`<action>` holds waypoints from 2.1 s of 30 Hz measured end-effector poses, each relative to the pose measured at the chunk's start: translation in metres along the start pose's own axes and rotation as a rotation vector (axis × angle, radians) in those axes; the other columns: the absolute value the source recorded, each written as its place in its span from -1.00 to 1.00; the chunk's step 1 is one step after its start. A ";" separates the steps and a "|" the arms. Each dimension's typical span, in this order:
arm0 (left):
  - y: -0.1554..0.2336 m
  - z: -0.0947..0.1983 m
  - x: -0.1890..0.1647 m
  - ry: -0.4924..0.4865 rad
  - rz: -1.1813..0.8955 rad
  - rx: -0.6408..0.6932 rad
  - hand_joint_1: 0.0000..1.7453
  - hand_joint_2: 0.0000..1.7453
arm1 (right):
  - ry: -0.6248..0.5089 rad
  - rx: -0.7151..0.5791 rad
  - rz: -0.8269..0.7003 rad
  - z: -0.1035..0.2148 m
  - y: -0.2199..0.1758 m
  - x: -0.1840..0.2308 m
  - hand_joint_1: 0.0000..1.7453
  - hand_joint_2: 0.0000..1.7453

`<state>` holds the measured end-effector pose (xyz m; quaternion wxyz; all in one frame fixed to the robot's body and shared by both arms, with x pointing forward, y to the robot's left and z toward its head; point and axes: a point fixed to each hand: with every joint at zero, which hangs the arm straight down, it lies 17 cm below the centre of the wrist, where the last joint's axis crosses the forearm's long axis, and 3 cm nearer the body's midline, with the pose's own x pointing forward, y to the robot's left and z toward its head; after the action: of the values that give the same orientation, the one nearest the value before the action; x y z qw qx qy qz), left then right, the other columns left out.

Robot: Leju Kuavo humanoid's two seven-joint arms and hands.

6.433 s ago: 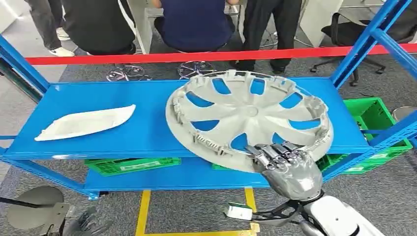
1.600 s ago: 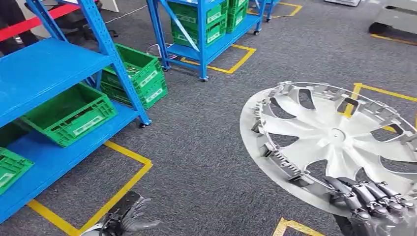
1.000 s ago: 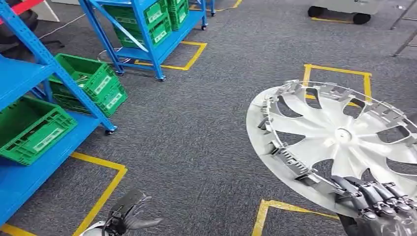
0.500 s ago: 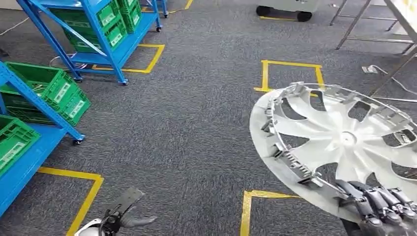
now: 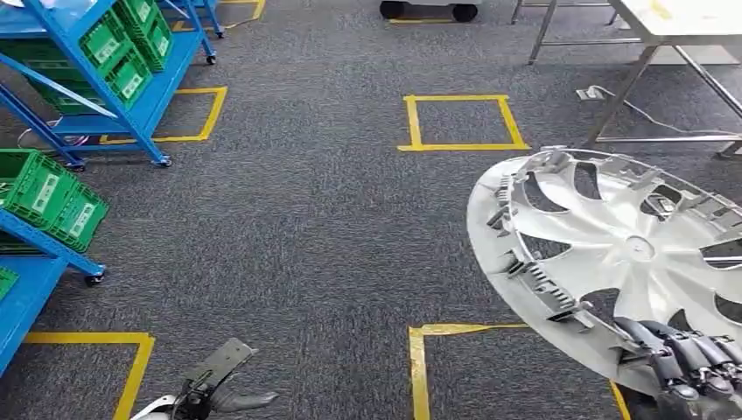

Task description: Take the parts from the cabinet and place them on the table.

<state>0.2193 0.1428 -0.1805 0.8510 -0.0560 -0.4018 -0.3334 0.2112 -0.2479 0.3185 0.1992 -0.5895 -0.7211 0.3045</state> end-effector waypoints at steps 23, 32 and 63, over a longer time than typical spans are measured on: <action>-0.001 0.009 -0.005 0.021 -0.014 -0.010 -1.00 1.00 | 0.024 -0.021 -0.002 -0.005 -0.002 -0.004 1.00 1.00; -0.002 0.011 -0.003 0.017 -0.017 -0.017 -1.00 1.00 | 0.018 -0.031 0.000 -0.007 -0.003 -0.003 1.00 1.00; -0.001 0.013 -0.006 0.022 -0.013 -0.021 -1.00 1.00 | -0.017 -0.029 0.008 -0.007 -0.001 0.001 1.00 1.00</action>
<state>0.2074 0.1499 -0.1759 0.8525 -0.0588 -0.3894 -0.3437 0.2150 -0.2454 0.3242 0.1831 -0.5926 -0.7248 0.2999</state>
